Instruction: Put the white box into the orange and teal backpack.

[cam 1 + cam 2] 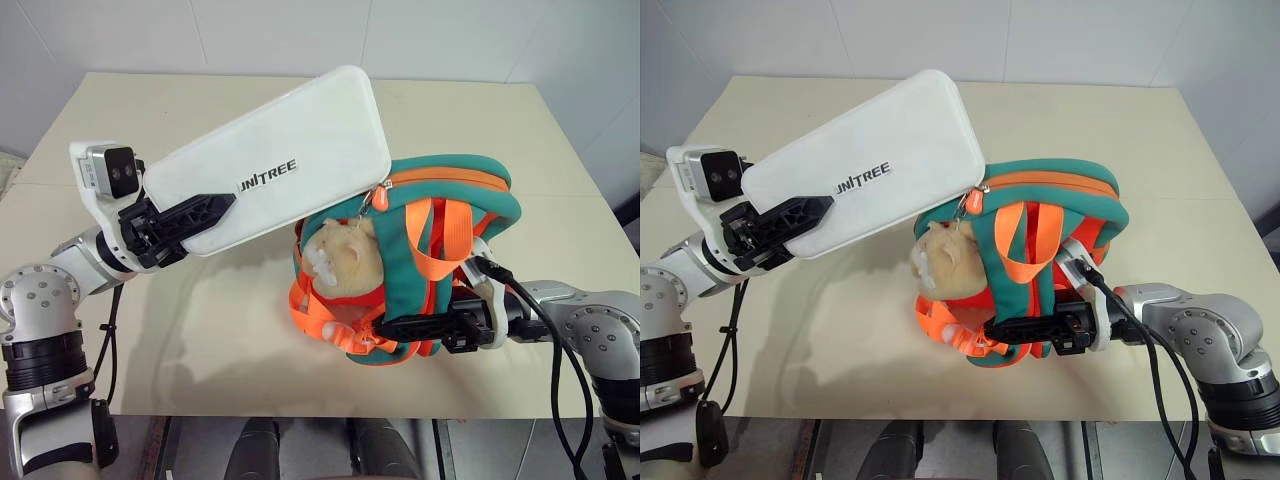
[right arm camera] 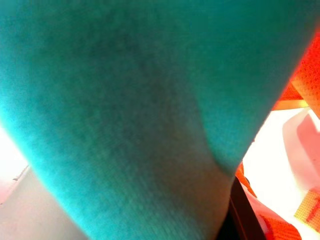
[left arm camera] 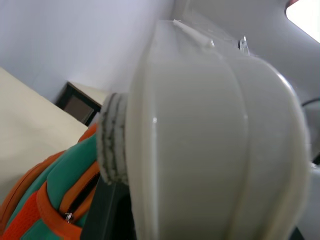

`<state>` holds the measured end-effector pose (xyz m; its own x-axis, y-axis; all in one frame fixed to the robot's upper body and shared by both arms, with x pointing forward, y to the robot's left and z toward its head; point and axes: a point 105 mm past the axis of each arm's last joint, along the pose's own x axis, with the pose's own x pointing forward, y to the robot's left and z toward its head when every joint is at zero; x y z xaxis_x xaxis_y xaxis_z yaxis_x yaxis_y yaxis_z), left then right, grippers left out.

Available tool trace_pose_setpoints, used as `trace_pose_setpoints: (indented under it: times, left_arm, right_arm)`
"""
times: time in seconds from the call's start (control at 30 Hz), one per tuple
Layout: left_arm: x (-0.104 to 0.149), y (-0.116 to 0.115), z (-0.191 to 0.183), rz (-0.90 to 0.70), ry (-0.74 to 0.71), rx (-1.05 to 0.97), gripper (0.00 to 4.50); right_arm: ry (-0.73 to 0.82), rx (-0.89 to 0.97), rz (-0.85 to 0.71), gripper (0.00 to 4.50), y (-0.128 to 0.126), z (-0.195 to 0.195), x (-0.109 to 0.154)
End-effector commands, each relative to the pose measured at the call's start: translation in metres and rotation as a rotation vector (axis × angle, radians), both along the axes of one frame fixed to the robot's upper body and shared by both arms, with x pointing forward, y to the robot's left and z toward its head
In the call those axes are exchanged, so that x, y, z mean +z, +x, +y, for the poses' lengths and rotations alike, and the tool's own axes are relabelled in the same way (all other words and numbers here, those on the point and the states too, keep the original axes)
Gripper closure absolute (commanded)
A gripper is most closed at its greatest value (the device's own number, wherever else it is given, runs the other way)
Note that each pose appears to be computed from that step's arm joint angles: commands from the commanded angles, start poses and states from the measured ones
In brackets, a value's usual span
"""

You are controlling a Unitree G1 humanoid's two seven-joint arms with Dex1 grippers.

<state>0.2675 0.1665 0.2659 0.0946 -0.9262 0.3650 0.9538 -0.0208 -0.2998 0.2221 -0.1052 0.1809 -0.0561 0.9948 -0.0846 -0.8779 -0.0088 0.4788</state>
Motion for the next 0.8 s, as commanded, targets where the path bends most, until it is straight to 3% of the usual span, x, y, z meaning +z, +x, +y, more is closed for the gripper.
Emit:
trace_pose_setpoints:
  times: [0.03,0.33,0.63,0.8]
  left_arm:
    - [-0.009,0.007,0.001,-0.093,0.145,0.043,3.24]
    - [-0.015,0.025,0.021,-0.319,0.357,0.160,3.24]
    - [-0.021,0.019,0.043,-0.357,0.563,0.128,3.24]
    - [-0.027,0.029,0.052,-0.413,0.671,0.171,3.24]
  right_arm:
    - [0.030,0.005,-0.051,4.35,-0.005,0.003,0.010]
    - [0.033,-0.007,-0.055,4.35,-0.005,0.002,0.009]
    - [0.029,0.001,-0.059,4.35,0.001,0.003,0.010]
    - [0.033,0.008,-0.066,4.35,0.005,0.006,0.011]
